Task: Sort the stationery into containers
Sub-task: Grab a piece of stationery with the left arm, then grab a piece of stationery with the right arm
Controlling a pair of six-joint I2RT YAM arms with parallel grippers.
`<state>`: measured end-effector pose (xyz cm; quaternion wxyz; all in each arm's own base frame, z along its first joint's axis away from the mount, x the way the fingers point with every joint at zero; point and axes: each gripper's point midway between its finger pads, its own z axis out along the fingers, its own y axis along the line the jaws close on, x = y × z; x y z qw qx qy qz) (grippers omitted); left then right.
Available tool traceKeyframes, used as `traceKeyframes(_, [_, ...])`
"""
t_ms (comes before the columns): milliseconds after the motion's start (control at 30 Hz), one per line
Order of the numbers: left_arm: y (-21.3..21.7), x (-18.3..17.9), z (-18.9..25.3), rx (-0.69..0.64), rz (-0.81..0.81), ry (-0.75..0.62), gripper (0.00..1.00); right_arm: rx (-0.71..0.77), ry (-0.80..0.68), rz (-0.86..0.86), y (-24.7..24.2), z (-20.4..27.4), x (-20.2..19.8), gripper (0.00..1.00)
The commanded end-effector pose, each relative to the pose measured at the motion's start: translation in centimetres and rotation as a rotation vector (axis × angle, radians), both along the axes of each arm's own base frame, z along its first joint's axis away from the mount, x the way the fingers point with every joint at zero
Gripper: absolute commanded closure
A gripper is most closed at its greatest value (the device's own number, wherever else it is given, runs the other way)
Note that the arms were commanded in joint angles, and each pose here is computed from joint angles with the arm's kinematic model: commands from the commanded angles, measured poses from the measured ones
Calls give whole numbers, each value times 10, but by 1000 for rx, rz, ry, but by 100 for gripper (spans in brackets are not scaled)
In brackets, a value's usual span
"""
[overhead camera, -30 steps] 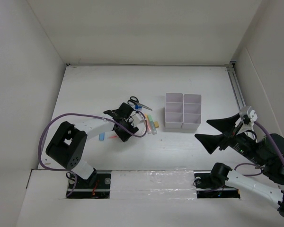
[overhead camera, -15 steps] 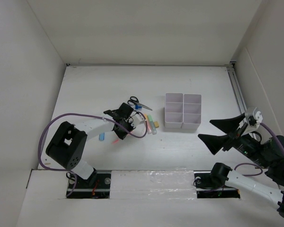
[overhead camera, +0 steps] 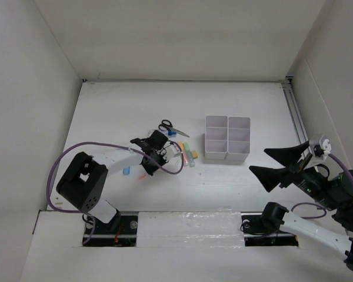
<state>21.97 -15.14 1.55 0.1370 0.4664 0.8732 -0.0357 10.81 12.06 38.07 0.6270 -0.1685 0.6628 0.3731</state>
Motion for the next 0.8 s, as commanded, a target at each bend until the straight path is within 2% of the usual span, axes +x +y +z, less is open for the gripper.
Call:
traceKeyframes(0, [13, -20, 7, 83, 4, 37, 100, 23, -22, -17, 0, 11, 4, 0])
traceKeyframes(100, [2, -4, 33, 45, 30, -19, 100, 8, 0, -28, 5, 7, 9, 0])
traceKeyframes(233, [-12, -7, 53, -15, 52, -17, 100, 10, 3, -76, -2, 8, 14, 0])
traceKeyframes(333, [-11, -8, 61, 18, 69, -75, 100, 12, 5, -115, -7, 8, 19, 0])
traceKeyframes(433, [-4, 11, 78, 37, 170, -183, 100, -10, 19, -135, -3, 7, 26, 0])
traceKeyframes(500, [8, 31, 96, 68, 315, -313, 100, -32, 33, -146, 1, 3, 31, 0])
traceKeyframes(567, [7, 47, 123, 29, 381, -408, 100, -59, 76, -157, 12, -6, 40, 0])
traceKeyframes(600, [18, 58, 134, 53, 445, -469, 100, -72, 96, -157, 19, -13, 44, 2])
traceKeyframes(633, [26, 71, 151, 30, 559, -527, 100, -77, 122, -138, 32, -18, 48, 4])
traceKeyframes(667, [21, 75, 159, -10, 597, -538, 100, -102, 137, -139, 37, -27, 51, 4])
traceKeyframes(733, [37, 82, 165, 24, 718, -544, 100, -102, 154, -90, 58, -36, 55, 5])
traceKeyframes(767, [34, 88, 173, -27, 821, -538, 100, -104, 171, -79, 67, -41, 57, 5])
